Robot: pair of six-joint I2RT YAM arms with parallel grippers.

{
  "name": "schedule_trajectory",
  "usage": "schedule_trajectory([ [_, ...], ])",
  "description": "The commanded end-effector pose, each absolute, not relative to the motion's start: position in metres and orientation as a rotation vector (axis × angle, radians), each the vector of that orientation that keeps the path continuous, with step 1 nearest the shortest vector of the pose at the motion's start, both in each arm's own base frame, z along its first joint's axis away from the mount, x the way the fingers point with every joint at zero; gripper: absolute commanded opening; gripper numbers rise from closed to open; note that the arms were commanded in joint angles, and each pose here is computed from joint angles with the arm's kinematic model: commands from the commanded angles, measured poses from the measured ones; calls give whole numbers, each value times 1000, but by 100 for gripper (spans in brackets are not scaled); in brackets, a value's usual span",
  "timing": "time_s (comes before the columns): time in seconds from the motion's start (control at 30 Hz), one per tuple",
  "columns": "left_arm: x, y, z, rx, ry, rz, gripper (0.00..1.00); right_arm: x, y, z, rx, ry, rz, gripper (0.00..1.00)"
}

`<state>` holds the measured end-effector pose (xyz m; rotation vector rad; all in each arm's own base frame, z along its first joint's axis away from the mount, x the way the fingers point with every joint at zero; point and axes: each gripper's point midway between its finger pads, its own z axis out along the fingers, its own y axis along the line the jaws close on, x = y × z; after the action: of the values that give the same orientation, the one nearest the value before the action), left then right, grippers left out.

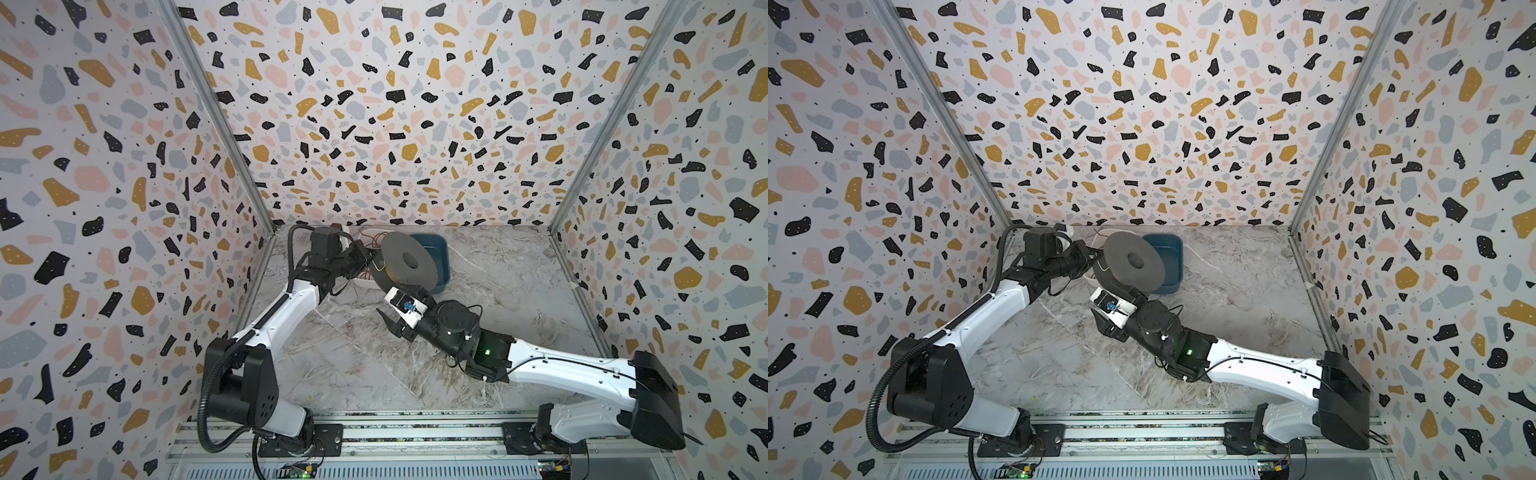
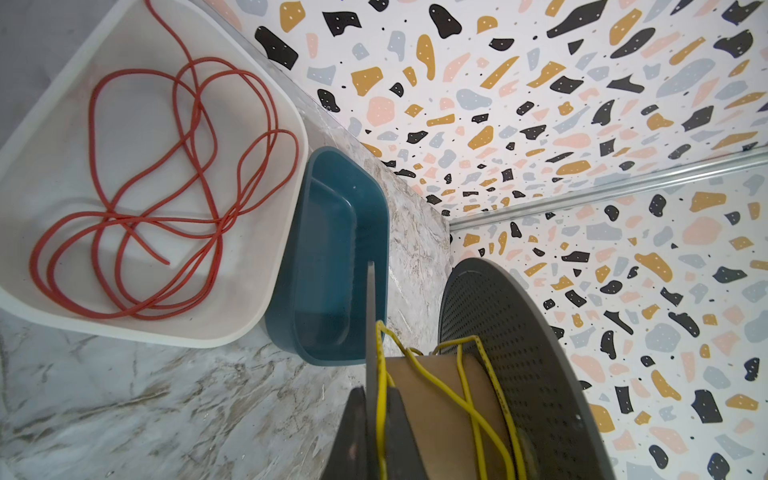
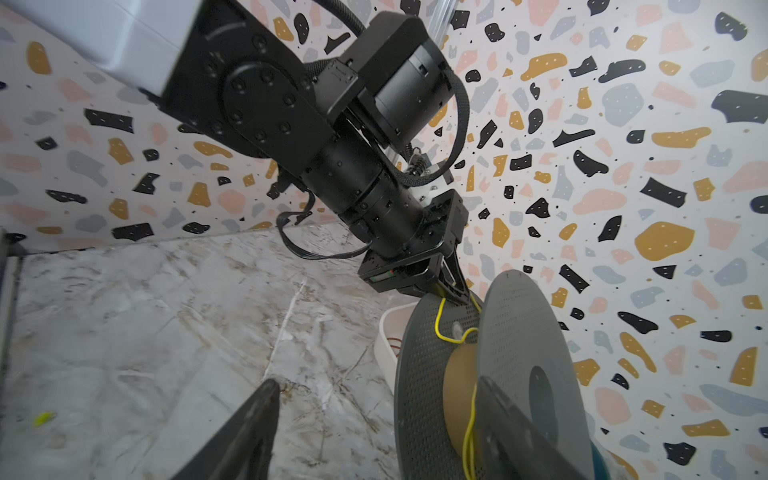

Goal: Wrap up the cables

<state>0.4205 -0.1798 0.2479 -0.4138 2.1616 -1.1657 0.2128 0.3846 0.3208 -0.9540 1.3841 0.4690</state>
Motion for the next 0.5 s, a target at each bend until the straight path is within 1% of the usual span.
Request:
schedule_trajectory([
  [0.0, 425, -190, 306, -236, 1988, -1268, 0, 206, 367, 308, -945, 1525, 629, 74],
  [0.13, 424, -192, 306, -187, 1984, -1285, 0, 218, 337, 307, -874, 1633, 802, 74],
  [0.3, 422, -195, 302, -146, 1980, -1327, 0, 226, 304, 309, -790, 1701, 908, 73],
  [0.47, 419, -200, 302, -97, 1967, -1365, 0, 239, 272, 314, -670, 1747, 1040, 70],
])
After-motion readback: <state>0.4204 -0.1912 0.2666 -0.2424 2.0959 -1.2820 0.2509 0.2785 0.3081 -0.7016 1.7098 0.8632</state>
